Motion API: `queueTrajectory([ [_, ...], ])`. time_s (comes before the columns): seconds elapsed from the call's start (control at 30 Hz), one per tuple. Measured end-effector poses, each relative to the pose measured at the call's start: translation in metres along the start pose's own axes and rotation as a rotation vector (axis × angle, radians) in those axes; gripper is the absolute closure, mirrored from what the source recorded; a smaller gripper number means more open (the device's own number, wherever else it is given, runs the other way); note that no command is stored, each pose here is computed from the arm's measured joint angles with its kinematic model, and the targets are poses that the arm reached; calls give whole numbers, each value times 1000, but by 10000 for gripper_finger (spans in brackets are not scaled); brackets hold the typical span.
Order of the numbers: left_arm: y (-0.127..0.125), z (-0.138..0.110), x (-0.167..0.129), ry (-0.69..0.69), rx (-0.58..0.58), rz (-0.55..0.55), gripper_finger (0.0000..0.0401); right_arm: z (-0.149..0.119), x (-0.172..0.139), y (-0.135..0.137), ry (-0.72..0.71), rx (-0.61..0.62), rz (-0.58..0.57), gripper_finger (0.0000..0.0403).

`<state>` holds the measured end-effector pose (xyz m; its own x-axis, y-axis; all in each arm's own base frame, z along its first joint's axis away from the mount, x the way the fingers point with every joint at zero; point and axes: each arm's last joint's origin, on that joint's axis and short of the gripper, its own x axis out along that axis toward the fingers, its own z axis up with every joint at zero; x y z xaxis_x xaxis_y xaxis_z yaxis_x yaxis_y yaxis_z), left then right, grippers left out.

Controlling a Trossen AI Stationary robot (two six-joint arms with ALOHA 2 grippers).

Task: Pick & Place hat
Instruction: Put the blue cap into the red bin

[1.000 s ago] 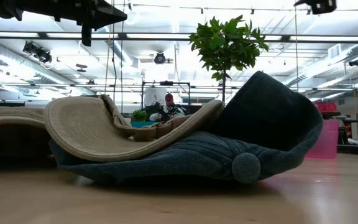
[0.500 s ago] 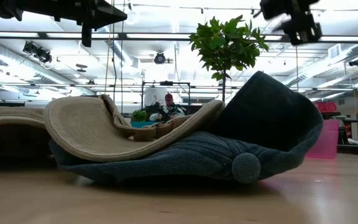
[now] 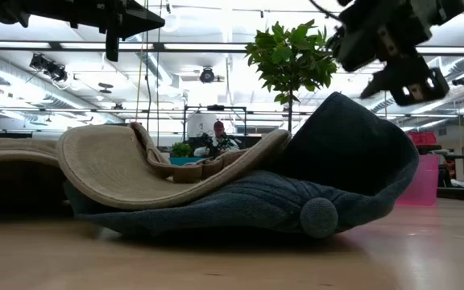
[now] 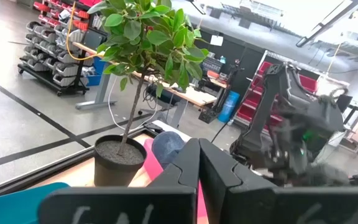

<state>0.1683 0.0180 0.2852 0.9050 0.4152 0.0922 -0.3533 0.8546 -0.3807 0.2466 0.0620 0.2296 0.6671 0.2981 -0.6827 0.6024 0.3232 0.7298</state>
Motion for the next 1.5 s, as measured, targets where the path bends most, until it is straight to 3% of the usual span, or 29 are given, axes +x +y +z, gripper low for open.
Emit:
queueTrajectory([
  [0.27, 1, -2, 0, 15, 7, 5, 394, 9, 44, 20, 23, 39, -56, 186],
  [0.57, 1, -2, 0, 20, 10, 6, 394, 13, 76, 8, 28, 152, -171, 186],
  [0.73, 1, -3, 0, 32, 14, -7, 394, 15, 90, 8, 20, 170, -133, 186],
  [0.93, -1, -3, 0, 50, 13, -55, 394, 15, 101, 0, 36, 205, -171, 186],
  [1.1, -1, -4, 0, 53, 13, -62, 394, 16, 104, 6, 40, 190, -102, 195],
  [1.23, -1, -4, 0, 53, 10, -62, 394, 17, 104, 6, 41, 188, -104, 239],
  [1.43, -1, -4, 0, 53, 9, -62, 394, 17, 104, 6, 40, 156, -103, 371],
  [1.5, -1, -4, 0, 53, 9, -62, 394, 17, 104, 7, 41, 129, -91, 389],
])
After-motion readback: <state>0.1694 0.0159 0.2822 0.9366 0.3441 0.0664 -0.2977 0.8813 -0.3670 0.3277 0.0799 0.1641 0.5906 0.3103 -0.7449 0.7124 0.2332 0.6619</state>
